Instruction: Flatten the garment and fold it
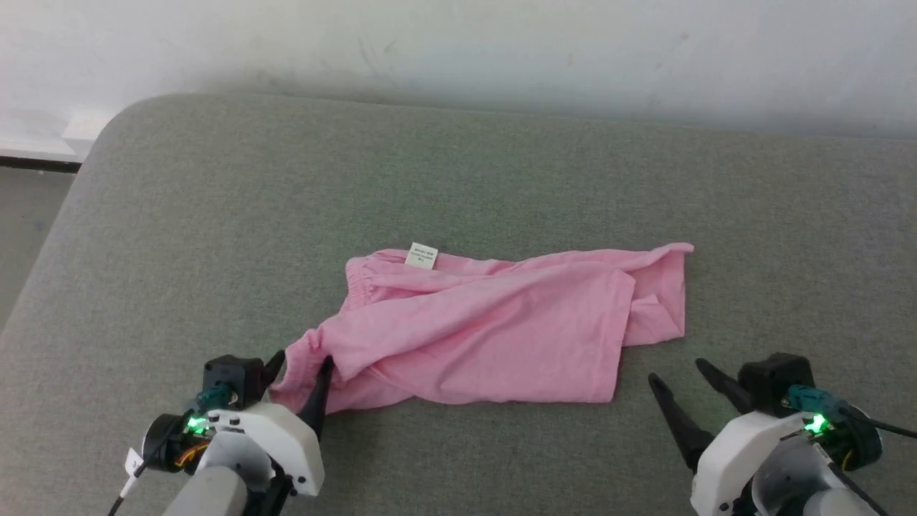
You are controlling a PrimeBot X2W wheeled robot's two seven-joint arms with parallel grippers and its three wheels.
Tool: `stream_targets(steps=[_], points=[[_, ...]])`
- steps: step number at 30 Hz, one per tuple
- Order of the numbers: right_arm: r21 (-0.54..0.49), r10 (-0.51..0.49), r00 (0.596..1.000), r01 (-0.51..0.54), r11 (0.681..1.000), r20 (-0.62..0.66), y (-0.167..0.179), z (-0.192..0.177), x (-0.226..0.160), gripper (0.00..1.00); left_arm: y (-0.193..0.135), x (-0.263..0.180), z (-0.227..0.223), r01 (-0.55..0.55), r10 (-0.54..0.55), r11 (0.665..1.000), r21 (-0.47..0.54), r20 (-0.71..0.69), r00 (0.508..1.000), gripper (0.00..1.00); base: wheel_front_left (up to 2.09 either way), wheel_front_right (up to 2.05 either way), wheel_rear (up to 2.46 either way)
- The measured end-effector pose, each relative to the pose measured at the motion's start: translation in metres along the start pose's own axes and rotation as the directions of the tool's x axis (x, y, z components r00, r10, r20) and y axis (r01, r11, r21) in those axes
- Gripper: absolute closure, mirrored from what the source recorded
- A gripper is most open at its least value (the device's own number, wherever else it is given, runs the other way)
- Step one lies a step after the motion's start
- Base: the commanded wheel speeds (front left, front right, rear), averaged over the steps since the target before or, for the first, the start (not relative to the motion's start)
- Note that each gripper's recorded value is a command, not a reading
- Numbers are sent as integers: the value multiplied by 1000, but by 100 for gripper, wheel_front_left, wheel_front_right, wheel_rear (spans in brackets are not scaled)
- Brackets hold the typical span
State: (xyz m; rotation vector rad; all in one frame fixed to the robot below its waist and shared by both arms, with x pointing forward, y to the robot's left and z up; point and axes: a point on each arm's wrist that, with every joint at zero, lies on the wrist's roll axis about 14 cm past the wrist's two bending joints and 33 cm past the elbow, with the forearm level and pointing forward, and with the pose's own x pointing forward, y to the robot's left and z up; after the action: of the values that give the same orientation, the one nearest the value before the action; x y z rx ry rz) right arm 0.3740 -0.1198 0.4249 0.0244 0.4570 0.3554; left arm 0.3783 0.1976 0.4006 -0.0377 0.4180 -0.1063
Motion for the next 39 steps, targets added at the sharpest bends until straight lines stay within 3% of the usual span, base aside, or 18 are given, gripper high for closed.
stream_targets(steps=[5, 9, 15, 25, 26, 28, 34, 39], points=[[37, 97, 995, -96, 995, -34, 27, 1, 2, 0, 2, -6, 24, -24, 24, 1000, -3, 156, 987, 0, 0, 0, 0], [28, 174, 976, -172, 985, -134, 48, -12, 1, 0, 8, -22, 55, -63, 51, 998, 31, 288, 956, 0, 0, 0, 0], [22, 183, 946, -184, 983, -269, 53, -32, 10, 0, 14, -63, 97, -148, 106, 988, 53, 464, 879, 0, 0, 0, 0], [13, 201, 916, -210, 978, -346, 72, -36, 36, 0, 26, -100, 89, -236, 194, 971, 24, 492, 849, 0, 0, 0, 0], [15, 202, 913, -210, 978, -354, 74, -37, 37, 21, 28, -101, 89, -244, 203, 970, 21, 492, 847, 0, 0, 0, 0], [10, 201, 912, -212, 977, -358, 74, -37, 40, 100, 29, -102, 88, -246, 207, 969, 15, 491, 846, 0, 0, 0, 0], [16, 190, 918, -197, 980, -347, 69, -35, 33, 100, 27, -102, 83, -242, 208, 970, 9, 482, 851, 0, 0, 0, 0], [15, 132, 932, -135, 991, -338, 39, -31, 11, 100, 21, -97, 81, -214, 181, 977, 16, 475, 861, 0, 0, 0, 0]])
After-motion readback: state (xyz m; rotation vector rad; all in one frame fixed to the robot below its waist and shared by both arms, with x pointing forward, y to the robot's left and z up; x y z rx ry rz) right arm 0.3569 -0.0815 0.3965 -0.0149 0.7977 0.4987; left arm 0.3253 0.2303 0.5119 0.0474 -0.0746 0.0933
